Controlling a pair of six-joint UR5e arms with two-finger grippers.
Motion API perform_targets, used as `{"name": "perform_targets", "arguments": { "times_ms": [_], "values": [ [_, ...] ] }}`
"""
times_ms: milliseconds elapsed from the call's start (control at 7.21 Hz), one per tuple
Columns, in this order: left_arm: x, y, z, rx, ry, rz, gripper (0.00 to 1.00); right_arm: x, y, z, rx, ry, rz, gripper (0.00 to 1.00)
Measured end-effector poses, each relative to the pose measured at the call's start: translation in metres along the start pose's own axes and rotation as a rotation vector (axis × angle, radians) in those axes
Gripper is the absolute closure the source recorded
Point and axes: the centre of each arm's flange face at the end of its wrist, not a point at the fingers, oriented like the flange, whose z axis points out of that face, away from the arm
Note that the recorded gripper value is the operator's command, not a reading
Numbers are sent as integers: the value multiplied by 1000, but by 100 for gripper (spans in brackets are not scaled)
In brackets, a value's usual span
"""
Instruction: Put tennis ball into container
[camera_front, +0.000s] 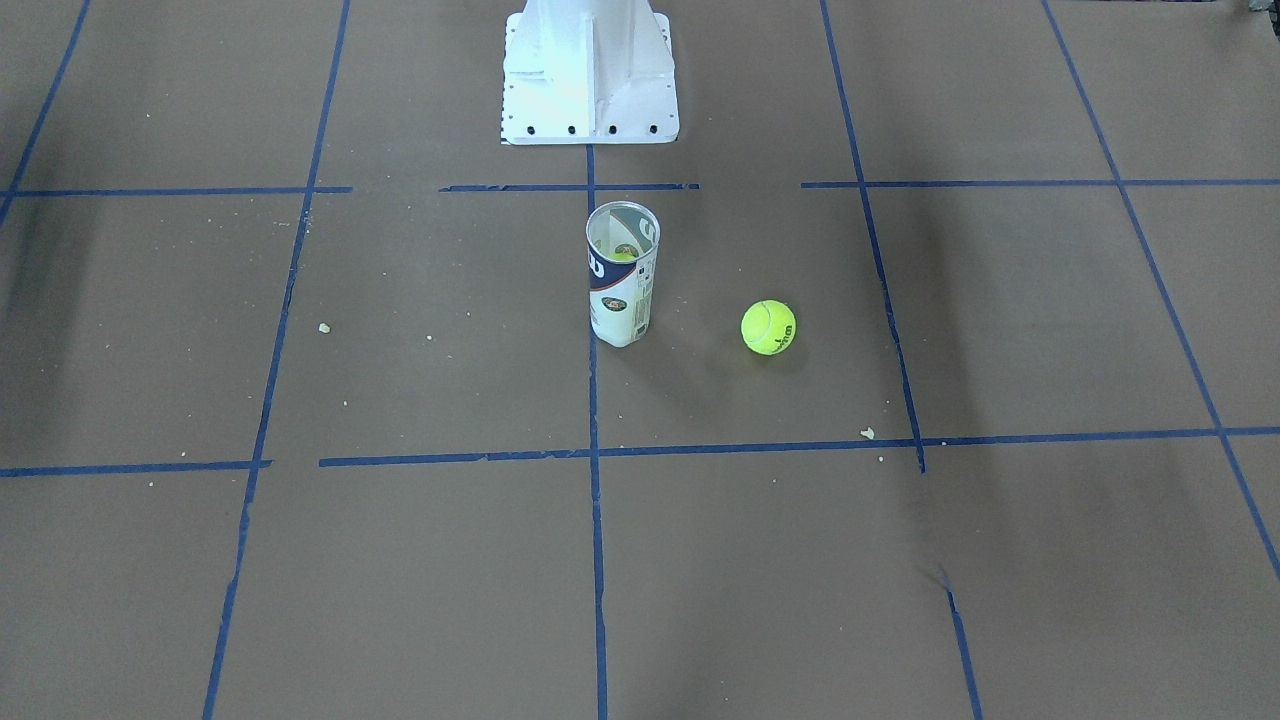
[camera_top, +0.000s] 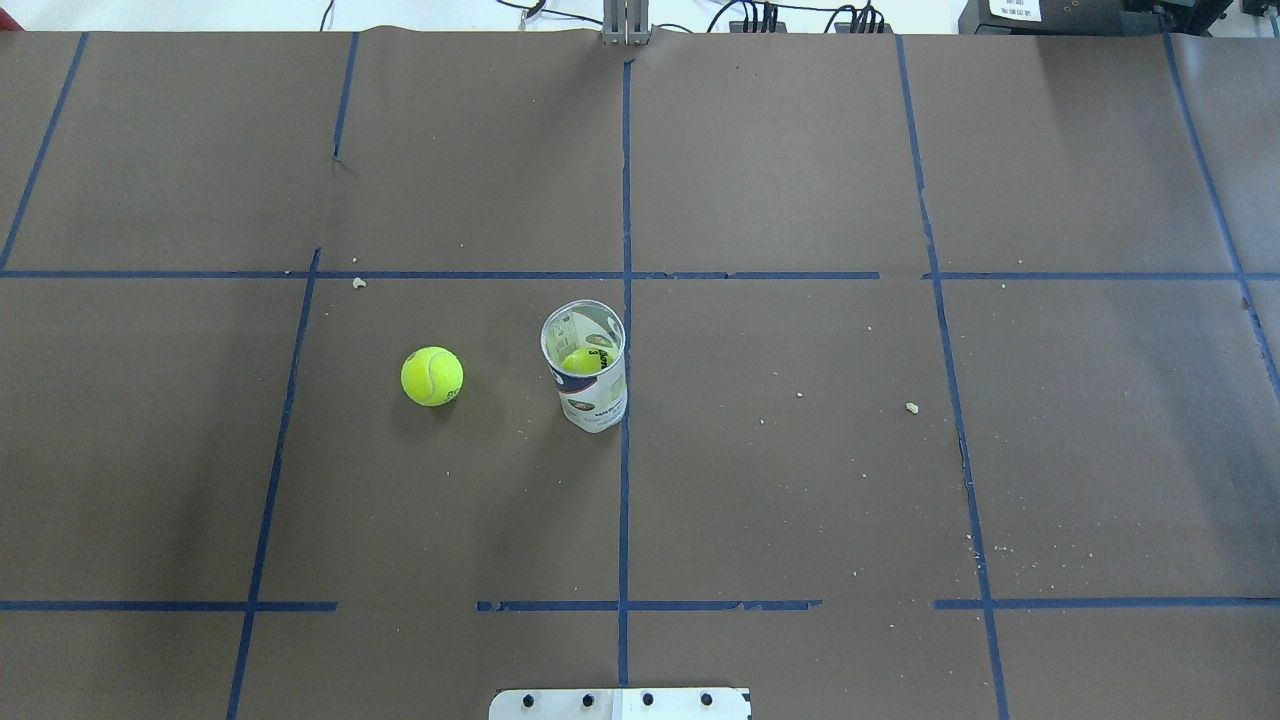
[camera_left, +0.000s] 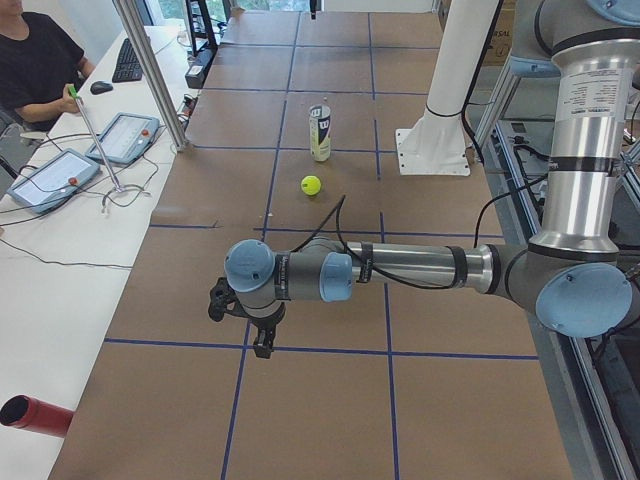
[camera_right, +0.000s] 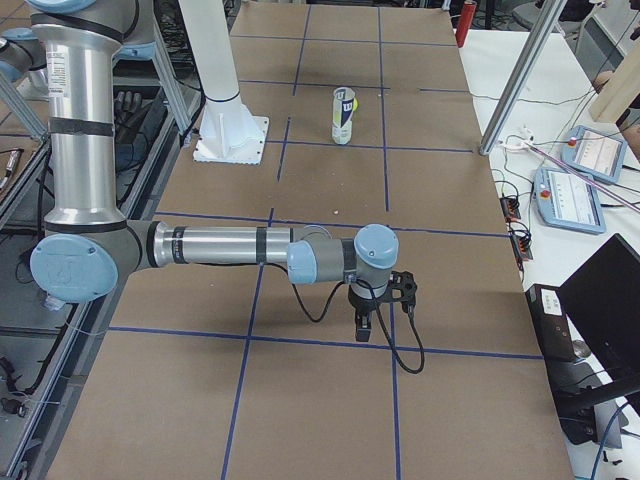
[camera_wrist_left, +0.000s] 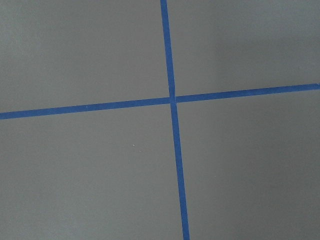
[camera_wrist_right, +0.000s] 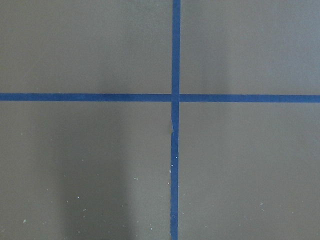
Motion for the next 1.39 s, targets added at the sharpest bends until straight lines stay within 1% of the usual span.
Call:
{"name": "perform_targets", "arguments": {
  "times_ms": [277,416,554,693,832,1109,1386],
  "values": [
    [4,-5,-4,7,-5,10,0,0,0,0,-1,0,-1,0],
    [11,-13,-10,19,-10,22,0,0,0,0,-1,0,-1,0],
    [26,-26,-23,43,-15,43,0,0,0,0,0,0,0,0],
    [52,-39,-41,73,-17,40,0,0,0,0,0,0,0,0],
    [96,-47,-55,98,-9,3,0,0,0,0,0,0,0,0],
    [205,-56,-69,122,39,-59,0,0,0,0,0,0,0,0],
    [293,-57,-71,121,90,-65,0,0,0,0,0,0,0,0]
  ]
}}
